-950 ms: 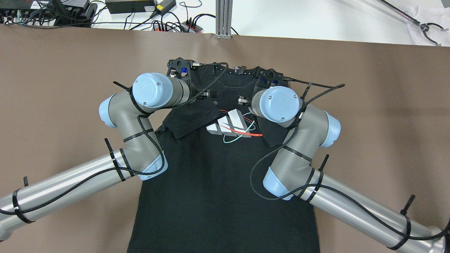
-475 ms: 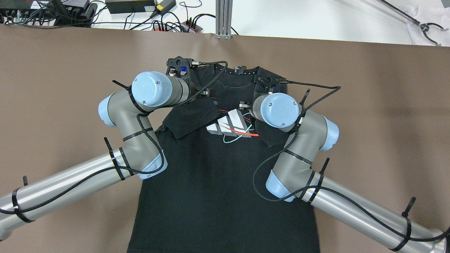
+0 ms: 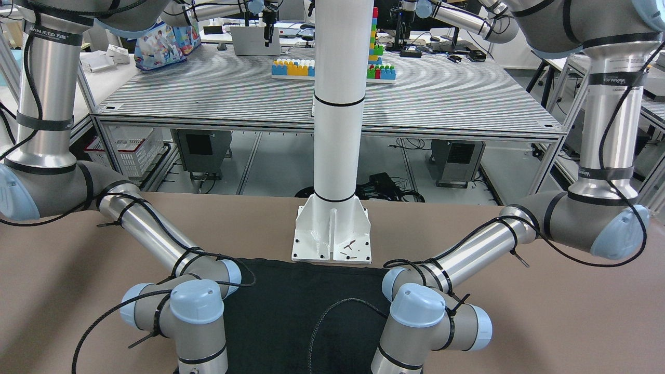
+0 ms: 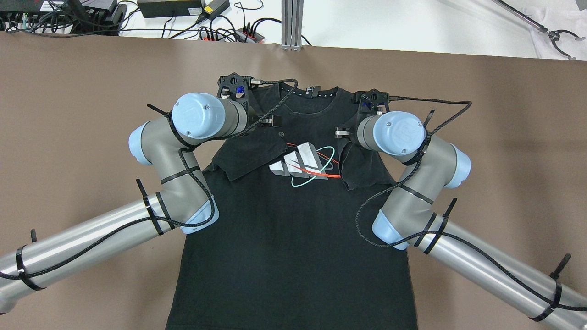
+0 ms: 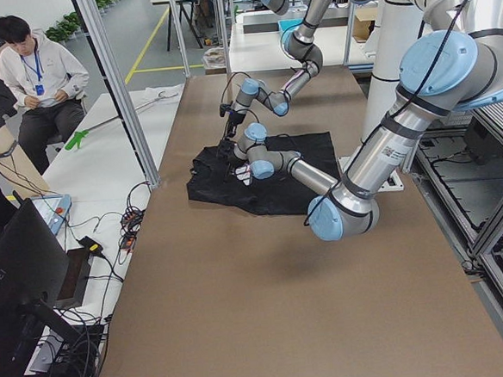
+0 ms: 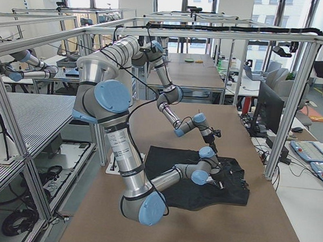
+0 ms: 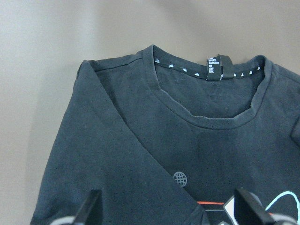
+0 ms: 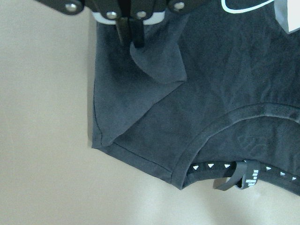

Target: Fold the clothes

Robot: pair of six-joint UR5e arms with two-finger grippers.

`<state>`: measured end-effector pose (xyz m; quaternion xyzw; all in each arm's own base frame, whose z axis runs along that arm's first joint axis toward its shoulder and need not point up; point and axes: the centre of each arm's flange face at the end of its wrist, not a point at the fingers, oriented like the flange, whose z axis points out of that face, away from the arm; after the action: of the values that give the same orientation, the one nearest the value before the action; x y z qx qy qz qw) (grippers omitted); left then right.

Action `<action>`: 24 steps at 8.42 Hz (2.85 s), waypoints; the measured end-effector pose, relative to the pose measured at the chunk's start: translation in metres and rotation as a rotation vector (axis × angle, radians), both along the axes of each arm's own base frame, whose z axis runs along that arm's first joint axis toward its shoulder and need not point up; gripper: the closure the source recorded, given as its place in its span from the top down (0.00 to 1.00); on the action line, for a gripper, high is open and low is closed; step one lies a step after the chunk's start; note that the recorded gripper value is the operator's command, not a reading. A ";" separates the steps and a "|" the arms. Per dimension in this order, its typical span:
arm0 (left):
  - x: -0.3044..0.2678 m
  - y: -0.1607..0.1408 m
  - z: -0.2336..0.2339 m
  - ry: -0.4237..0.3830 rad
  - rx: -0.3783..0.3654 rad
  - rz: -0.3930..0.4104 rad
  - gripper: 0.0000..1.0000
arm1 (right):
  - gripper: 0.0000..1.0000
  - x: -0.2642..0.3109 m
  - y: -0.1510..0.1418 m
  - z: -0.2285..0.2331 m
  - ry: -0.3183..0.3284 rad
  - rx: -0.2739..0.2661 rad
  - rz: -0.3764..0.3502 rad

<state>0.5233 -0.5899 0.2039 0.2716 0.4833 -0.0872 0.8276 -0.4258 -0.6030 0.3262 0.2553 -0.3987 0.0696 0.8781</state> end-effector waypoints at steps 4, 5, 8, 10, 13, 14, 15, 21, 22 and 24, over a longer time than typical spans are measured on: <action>0.000 0.000 -0.002 0.002 0.001 0.000 1.00 | 0.00 0.009 -0.004 0.014 0.077 0.064 -0.084; 0.000 0.000 -0.002 0.002 0.001 0.000 1.00 | 0.00 0.009 -0.004 0.014 0.087 0.076 -0.095; 0.000 0.000 0.000 0.001 0.000 0.000 1.00 | 0.28 0.008 -0.003 0.014 0.094 0.086 -0.106; -0.001 0.000 0.000 0.001 0.000 0.000 1.00 | 0.94 0.007 -0.003 0.013 0.093 0.089 -0.107; -0.001 0.000 -0.002 0.003 0.002 -0.001 1.00 | 0.94 0.008 -0.003 0.010 0.087 0.093 -0.106; -0.002 0.001 -0.004 0.008 0.004 -0.001 1.00 | 0.94 0.009 -0.004 0.006 0.079 0.095 -0.105; -0.005 0.003 -0.011 0.018 0.011 -0.001 1.00 | 0.94 0.012 -0.006 0.001 0.068 0.097 -0.100; -0.027 0.010 -0.040 0.071 0.055 -0.014 1.00 | 0.94 0.041 -0.027 -0.005 0.055 0.088 -0.049; -0.027 0.010 -0.041 0.071 0.057 -0.014 1.00 | 0.94 0.045 -0.030 -0.003 0.059 0.086 -0.044; -0.028 0.010 -0.045 0.076 0.062 -0.014 1.00 | 0.94 0.051 -0.033 -0.002 0.063 0.089 -0.039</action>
<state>0.4951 -0.5799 0.1592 0.2968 0.5148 -0.0881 0.7994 -0.3745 -0.6364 0.3245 0.2883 -0.3783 0.0265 0.8792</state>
